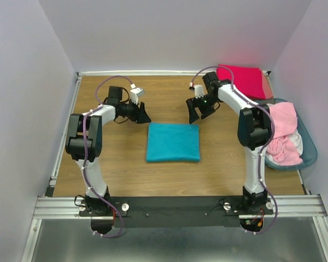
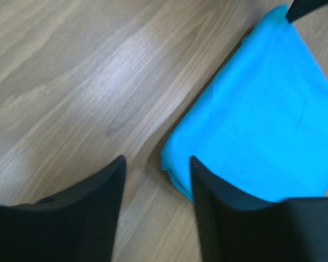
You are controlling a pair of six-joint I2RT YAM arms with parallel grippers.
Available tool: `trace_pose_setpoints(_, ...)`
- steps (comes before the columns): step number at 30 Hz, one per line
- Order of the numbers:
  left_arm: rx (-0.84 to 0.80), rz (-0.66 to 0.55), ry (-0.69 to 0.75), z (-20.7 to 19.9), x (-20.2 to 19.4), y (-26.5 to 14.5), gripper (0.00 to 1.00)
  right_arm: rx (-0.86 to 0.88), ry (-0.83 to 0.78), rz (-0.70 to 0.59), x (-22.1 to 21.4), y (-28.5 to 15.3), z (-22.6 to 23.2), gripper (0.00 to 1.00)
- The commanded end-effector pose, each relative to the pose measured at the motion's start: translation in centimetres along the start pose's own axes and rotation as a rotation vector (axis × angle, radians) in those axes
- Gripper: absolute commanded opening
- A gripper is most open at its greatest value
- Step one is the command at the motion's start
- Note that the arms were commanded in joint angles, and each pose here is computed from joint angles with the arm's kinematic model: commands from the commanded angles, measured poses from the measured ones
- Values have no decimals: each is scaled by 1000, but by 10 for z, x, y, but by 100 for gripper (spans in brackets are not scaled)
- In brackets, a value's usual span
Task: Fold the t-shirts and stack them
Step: Smooth out wrinkles on the folded tshirt
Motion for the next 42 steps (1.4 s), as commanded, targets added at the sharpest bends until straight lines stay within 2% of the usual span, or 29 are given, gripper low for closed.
trace_pose_setpoints(1, -141, -126, -31, -38, 50, -24, 84, 56, 27, -163, 32, -43, 23, 100)
trace_pose_setpoints(2, -171, -138, -41, -48, 51, -22, 84, 109, 62, -191, 36, -54, 35, 100)
trace_pose_setpoints(3, -233, -141, -51, -72, 59, -19, 85, 232, 68, -206, 39, -58, 53, 100)
trace_pose_setpoints(6, -305, -159, -50, -103, 61, -13, 90, 497, 159, -157, 30, -59, 87, 100)
trace_pose_setpoints(9, -333, -151, -34, -125, 51, 3, 93, 628, 257, -94, 13, -42, 95, 100)
trace_pose_setpoints(13, -366, -116, -154, -122, 23, 22, 93, 639, 336, -5, -11, -6, 83, 100)
trace_pose_setpoints(17, -311, -82, -163, -94, -5, 43, 93, 555, 323, 14, -24, 30, 59, 100)
trace_pose_setpoints(24, -187, -61, -253, -17, -39, 54, 93, 388, 277, -51, 0, 77, 9, 100)
trace_pose_setpoints(28, -185, -103, -214, -4, -16, 37, 93, 388, 240, -121, 31, 66, 10, 100)
trace_pose_setpoints(29, -189, -114, -186, -10, 2, 28, 93, 402, 229, -154, 42, 51, 18, 100)
trace_pose_setpoints(33, -235, -160, -146, -48, 31, 1, 93, 485, 206, -213, 53, 0, 51, 100)
trace_pose_setpoints(37, -327, -128, -187, -93, 22, -5, 94, 587, 279, -179, 29, -25, 82, 100)
trace_pose_setpoints(41, -417, -80, -256, -142, -3, 2, 94, 673, 333, -64, -10, -23, 115, 100)
trace_pose_setpoints(42, -423, -100, -230, -150, 2, 3, 94, 686, 353, -45, -16, -22, 120, 100)
Point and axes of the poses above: each gripper's point midway between its finger pads, its own y axis out along the fingers, its own z axis along the line the jaws close on, x = y × z, the point moved 4 cm from there along -y, back along the fingers, and after that the axes turned 8 degrees about y, right-handed, at the moved point
